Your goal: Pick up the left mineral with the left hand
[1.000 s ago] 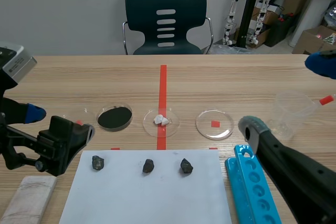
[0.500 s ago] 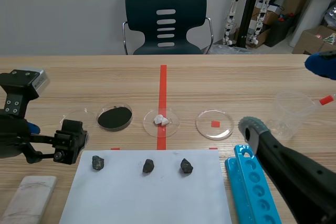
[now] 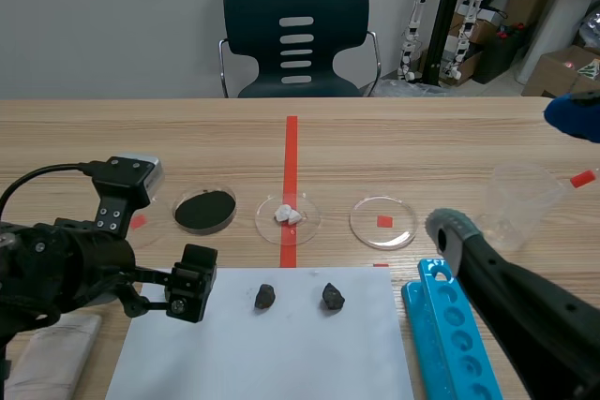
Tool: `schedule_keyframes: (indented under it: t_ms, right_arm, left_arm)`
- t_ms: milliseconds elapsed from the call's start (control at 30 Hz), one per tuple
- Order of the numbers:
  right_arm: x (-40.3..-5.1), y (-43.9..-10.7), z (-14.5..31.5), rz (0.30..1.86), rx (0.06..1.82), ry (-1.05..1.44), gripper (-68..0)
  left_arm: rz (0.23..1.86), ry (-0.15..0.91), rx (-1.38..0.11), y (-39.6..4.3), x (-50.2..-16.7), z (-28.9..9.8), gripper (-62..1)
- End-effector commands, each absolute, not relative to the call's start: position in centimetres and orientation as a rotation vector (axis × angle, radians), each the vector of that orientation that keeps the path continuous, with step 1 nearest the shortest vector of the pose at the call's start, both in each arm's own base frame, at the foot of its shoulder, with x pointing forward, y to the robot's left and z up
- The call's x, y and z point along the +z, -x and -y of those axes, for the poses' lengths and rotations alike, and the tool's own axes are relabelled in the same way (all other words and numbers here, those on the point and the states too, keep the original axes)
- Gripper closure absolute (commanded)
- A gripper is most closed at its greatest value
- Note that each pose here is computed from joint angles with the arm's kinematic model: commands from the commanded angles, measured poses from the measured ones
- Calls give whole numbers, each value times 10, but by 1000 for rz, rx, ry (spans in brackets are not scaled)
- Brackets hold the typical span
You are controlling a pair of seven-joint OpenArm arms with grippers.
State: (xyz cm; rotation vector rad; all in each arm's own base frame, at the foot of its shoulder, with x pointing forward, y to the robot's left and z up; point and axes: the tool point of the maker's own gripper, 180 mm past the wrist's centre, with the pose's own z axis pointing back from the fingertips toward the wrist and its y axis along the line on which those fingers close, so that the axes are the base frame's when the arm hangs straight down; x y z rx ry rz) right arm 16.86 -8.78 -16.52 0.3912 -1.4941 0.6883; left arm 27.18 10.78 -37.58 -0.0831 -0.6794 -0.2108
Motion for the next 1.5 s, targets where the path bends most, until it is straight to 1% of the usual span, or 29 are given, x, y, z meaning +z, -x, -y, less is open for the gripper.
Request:
schedule_keyframes:
  t_ms: [0, 233, 533, 800, 1267, 1400, 1433, 1467]
  right_arm:
    - [-159, -169, 86, 1515, 687, -401, -679]
    - [-158, -169, 86, 1515, 687, -402, -679]
    - [-159, -169, 86, 1515, 687, -401, -679]
    - [-159, -169, 86, 1515, 687, -401, -679]
    - [-159, -169, 86, 1515, 688, -401, -679]
    - [-158, -169, 86, 1515, 687, -402, -679]
    - [-158, -169, 86, 1515, 687, -402, -679]
    - [-159, -169, 86, 1515, 688, -401, -679]
  left_arm:
    - [715, 69, -214, -278, -367, -105, -623]
    - [708, 25, -230, -278, -369, -98, -623]
    - [606, -19, -203, -284, -391, -104, -623]
    - [515, -32, -188, -285, -408, -105, -623]
    - [461, -59, -203, -285, -406, -100, -623]
    - [455, -47, -218, -285, -405, -94, -623]
    - [452, -46, -223, -286, -405, -92, -618]
    - [448, -49, -227, -286, -405, -92, -585]
